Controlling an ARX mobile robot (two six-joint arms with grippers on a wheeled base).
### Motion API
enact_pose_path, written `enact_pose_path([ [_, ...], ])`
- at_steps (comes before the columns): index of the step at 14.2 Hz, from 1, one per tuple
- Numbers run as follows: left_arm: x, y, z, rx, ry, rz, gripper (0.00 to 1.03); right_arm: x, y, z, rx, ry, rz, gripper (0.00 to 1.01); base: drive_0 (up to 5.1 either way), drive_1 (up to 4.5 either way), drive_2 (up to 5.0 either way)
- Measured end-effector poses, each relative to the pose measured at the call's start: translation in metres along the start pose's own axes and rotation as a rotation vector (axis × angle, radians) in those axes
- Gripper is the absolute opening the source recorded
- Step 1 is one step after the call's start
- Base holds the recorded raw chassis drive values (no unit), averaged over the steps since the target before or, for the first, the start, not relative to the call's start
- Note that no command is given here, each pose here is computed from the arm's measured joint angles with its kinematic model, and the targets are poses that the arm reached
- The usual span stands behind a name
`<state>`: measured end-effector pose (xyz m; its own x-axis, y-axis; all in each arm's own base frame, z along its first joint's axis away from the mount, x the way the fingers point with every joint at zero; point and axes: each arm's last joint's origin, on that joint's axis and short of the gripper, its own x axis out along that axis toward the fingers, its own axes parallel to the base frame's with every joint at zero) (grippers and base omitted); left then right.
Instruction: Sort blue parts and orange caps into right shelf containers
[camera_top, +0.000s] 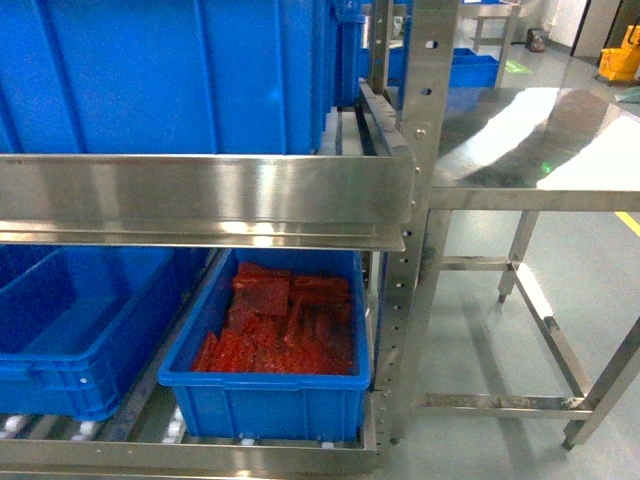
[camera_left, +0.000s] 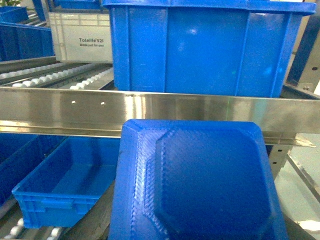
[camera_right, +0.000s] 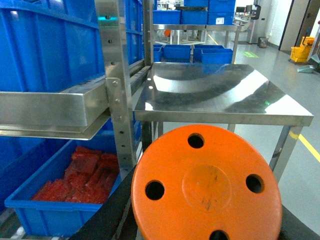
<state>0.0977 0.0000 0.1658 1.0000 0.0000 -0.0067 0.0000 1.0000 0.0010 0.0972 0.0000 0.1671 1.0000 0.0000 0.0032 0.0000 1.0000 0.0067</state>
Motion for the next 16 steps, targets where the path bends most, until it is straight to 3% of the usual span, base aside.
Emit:
enact_pose_path([
  [16, 0.0000, 0.0000, -0.0001, 0.000, 0.001, 0.000, 0.41, 0.0000, 0.0000, 0.0001, 0.000, -0.001, 0.000, 0.45, -4.9, 1.53, 3.2],
])
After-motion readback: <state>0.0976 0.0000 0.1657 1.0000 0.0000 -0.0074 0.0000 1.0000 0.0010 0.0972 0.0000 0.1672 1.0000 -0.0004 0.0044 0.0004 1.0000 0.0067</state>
